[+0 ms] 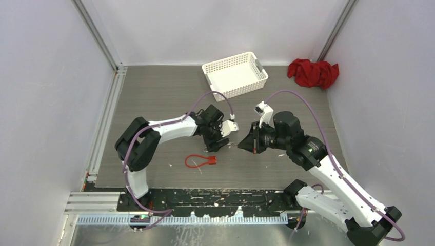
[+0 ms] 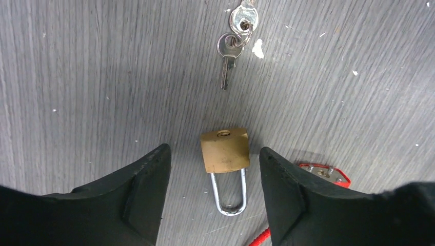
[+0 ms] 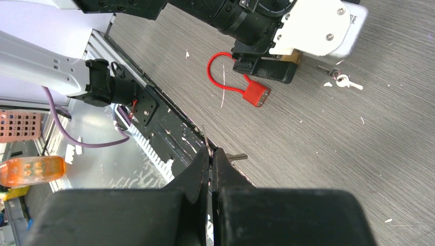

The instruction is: Unlock with the key

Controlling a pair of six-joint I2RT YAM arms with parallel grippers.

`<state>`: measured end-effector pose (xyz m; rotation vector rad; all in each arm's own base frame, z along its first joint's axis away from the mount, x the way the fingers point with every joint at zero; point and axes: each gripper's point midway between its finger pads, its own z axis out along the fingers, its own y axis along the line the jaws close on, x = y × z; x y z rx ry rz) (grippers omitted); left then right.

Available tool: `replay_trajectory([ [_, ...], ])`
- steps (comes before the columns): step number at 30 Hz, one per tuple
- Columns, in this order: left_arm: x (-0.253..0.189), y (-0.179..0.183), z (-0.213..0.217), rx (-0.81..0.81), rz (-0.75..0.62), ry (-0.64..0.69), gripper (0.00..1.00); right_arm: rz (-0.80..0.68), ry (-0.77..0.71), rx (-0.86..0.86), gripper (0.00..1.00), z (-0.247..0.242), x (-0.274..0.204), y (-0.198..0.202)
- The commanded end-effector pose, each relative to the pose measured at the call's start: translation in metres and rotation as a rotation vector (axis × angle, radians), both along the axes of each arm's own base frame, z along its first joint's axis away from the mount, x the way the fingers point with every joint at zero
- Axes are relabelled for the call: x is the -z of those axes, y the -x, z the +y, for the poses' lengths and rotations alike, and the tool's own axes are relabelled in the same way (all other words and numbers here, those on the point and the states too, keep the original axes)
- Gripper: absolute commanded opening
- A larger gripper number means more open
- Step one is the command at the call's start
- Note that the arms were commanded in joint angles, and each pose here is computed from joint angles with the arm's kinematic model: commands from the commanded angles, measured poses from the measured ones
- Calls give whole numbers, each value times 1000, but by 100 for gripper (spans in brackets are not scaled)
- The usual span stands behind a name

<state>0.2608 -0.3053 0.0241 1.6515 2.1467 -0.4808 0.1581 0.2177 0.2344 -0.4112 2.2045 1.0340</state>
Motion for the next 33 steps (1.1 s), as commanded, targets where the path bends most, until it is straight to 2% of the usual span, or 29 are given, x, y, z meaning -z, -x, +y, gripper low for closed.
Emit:
replay_trajectory([
  [1,3,-6,-2,-11,-58,-1,61,-62,-33,6,1,0,-25,-5],
  [4,1,-8,-4,-10,-93,2,56,-63,-34,1,1,2,-25,-6],
  [6,0,-6,-5,8,-104,8,50,-66,-36,-1,1,2,-27,-6],
  [15,-4,9,3,86,-102,10,1,-66,-38,0,1,3,-28,-7],
  [20,-36,16,15,149,-105,75,0,-73,-44,-6,1,6,-31,-10],
  [25,-95,0,68,109,-63,134,0,-92,-57,-23,1,9,-42,-11],
  [27,-127,0,90,149,-118,192,0,-96,-56,-35,1,11,-44,-12],
  [30,-173,10,111,278,-271,229,0,-95,-53,-57,1,16,-45,-15],
  [33,-222,42,110,448,-436,369,0,-99,-56,-82,1,22,-46,-18],
])
